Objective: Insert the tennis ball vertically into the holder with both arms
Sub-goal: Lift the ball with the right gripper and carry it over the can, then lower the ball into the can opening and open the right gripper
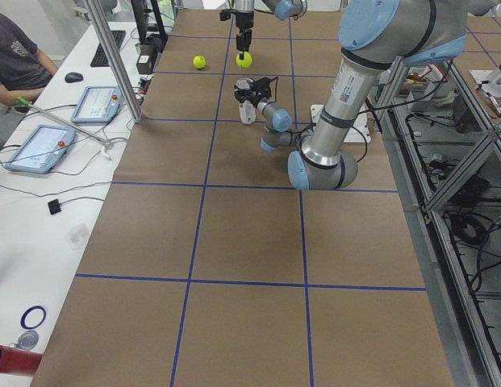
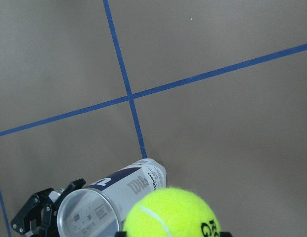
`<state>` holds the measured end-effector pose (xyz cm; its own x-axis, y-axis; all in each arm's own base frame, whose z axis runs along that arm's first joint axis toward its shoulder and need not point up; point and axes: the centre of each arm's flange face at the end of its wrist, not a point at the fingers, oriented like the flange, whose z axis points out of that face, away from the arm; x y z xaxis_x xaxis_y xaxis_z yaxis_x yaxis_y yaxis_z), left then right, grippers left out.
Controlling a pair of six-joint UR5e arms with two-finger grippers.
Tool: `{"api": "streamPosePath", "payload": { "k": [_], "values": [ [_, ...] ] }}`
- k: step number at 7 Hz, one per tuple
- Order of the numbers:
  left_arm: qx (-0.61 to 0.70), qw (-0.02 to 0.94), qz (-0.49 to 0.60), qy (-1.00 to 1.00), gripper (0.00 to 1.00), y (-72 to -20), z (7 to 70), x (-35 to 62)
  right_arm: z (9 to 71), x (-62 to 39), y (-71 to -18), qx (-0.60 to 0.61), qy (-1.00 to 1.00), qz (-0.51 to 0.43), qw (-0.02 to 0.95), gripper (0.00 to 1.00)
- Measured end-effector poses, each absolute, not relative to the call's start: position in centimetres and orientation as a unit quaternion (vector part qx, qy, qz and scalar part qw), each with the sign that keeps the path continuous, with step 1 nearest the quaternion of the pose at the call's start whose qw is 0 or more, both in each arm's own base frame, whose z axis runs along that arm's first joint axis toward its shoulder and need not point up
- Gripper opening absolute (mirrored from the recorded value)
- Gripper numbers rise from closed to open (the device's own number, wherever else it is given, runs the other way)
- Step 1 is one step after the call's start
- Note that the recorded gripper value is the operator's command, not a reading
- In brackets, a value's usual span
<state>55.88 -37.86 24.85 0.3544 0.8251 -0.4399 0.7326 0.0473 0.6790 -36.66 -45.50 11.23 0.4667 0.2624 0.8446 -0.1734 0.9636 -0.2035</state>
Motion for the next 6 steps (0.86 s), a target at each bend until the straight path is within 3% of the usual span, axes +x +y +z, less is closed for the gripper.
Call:
{"api": "streamPosePath", "payload": {
  "k": [6],
  "values": [
    [0.687,0.451,0.052,0.567,0.88,-37.7,25.0,56.0,8.0,-40.3,-44.8,-0.048,-0.503,0.139,0.852,0.00]
  ]
}}
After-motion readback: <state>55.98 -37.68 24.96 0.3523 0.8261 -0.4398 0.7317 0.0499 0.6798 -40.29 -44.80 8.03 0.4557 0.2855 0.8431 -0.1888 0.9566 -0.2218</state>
